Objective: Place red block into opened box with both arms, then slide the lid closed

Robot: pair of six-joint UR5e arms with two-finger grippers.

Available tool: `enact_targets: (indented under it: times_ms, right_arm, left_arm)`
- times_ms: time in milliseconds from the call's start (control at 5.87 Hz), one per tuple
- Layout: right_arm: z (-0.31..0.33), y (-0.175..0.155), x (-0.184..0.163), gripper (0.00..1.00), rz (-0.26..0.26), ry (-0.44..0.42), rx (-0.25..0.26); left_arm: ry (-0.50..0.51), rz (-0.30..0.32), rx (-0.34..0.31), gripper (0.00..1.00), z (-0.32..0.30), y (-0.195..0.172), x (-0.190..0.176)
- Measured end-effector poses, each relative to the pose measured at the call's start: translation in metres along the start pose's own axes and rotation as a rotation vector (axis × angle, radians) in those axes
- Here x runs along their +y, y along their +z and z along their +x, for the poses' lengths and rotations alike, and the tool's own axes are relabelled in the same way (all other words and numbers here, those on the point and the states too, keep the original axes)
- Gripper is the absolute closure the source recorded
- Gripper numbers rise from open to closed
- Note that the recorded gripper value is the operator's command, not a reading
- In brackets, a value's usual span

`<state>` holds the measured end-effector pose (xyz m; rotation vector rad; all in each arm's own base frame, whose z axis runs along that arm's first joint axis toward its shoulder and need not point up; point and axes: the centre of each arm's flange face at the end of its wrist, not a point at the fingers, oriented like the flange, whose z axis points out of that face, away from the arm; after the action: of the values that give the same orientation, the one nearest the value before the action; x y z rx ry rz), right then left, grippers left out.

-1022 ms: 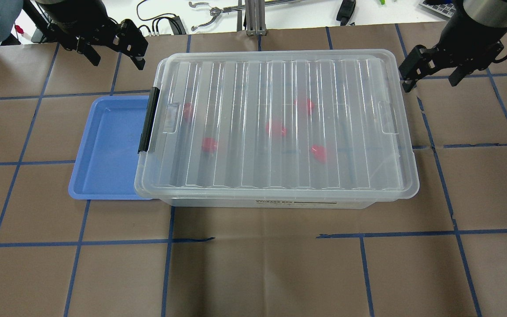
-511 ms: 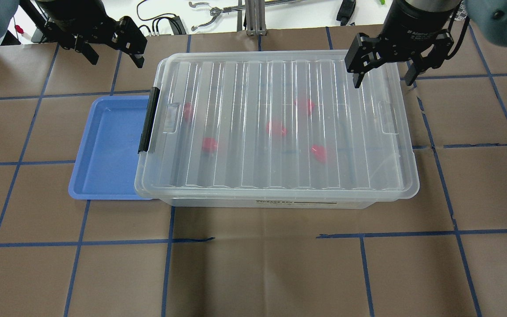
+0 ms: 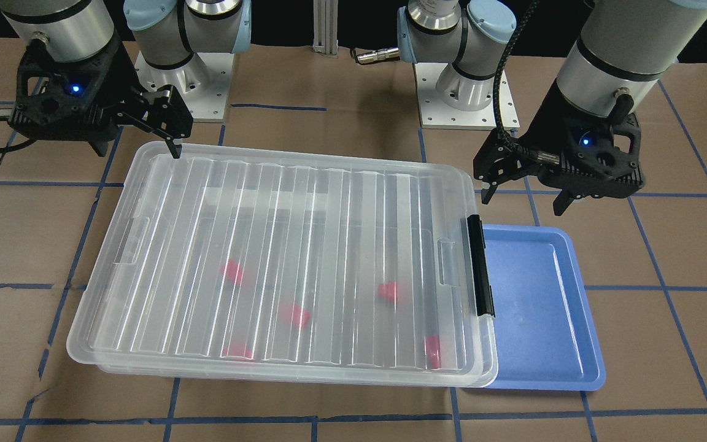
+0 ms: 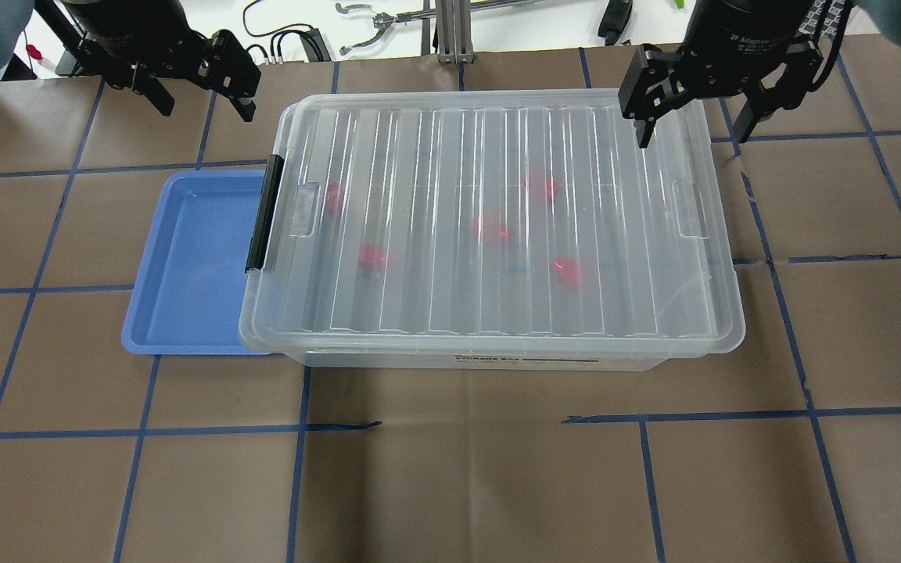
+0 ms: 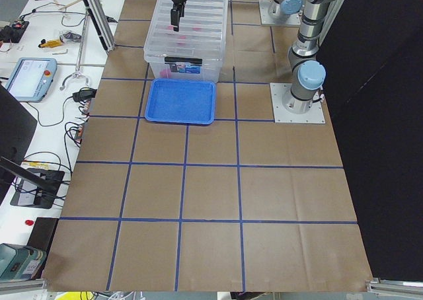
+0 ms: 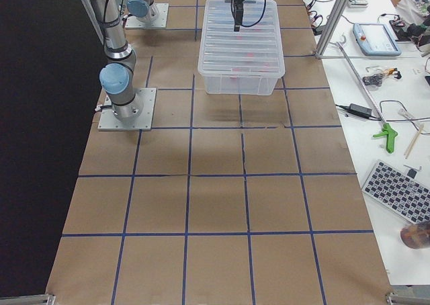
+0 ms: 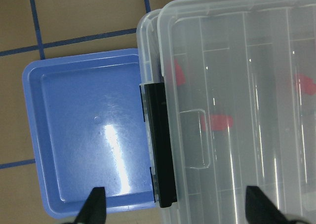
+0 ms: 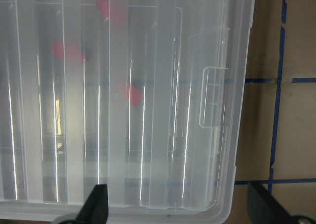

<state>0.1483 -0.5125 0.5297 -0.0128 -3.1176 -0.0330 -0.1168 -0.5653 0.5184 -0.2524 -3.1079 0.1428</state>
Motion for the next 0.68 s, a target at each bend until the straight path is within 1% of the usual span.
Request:
enact_targets:
  times_ms: [170, 681]
  right_arm:
    - [-0.0002, -0.0011, 0.0013, 0.00, -0.001, 0.000, 0.000]
    - [-0.0040, 0.0025, -0.0002, 0.00, -0.010, 0.000, -0.035]
  left_arm:
    - [0.000, 0.001, 0.000, 0.01, 0.0001, -0.0005, 0.0003]
    - [0.000, 0.003, -0.004, 0.01, 0.0001, -0.0024, 0.0015]
